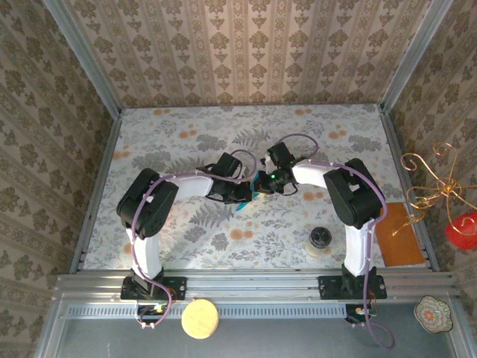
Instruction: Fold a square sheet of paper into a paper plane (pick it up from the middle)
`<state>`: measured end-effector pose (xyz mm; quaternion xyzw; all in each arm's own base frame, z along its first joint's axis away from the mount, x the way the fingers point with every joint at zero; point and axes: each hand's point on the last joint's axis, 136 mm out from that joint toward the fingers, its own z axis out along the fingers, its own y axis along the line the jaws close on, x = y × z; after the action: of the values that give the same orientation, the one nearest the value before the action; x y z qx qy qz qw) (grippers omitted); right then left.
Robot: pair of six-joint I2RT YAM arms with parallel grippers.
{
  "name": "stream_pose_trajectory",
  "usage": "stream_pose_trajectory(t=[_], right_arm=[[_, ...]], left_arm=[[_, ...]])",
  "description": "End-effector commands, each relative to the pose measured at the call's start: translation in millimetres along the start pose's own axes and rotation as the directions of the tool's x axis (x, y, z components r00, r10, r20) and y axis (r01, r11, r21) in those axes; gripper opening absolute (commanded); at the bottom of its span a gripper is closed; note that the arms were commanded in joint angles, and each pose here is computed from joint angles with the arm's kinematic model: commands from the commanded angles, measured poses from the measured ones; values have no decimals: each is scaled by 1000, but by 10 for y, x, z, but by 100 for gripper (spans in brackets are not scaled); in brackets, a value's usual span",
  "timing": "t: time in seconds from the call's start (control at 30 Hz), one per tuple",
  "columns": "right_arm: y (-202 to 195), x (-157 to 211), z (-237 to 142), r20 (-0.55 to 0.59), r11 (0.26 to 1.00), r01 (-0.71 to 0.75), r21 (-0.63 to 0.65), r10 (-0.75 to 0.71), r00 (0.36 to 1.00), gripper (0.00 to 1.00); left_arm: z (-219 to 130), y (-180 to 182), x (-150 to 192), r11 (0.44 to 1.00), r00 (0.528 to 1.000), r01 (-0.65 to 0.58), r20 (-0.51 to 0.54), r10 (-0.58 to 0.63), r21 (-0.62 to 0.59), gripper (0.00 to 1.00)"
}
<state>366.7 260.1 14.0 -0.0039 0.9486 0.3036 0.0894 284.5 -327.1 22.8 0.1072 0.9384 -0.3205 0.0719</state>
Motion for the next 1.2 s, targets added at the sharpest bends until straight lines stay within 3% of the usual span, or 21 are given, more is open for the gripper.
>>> stream_pose_trajectory(t=[0.0, 0.4, 0.93, 1.07, 1.17], right_arm=[[-586, 344, 155, -106, 977, -59, 204, 82, 991, 8], [-649, 362, 173, -115, 972, -63, 228, 91, 989, 7], [-663, 362, 170, -112, 970, -67, 235, 95, 989, 7], [-650, 354, 161, -108, 971, -64, 231, 91, 990, 7], [-651, 359, 162, -111, 971, -62, 232, 90, 990, 7]], left_arm=[[-50, 200, 332, 998, 995, 19, -92, -24, -54, 2], [-291, 311, 592, 998, 990, -20, -142, 11, -62, 1], [-412, 700, 857, 986, 983, 17, -178, -47, -168, 0], [-474, 702, 907, 988, 988, 33, -145, -55, -151, 0], [-600, 505, 782, 996, 996, -2, -87, -6, -93, 0]])
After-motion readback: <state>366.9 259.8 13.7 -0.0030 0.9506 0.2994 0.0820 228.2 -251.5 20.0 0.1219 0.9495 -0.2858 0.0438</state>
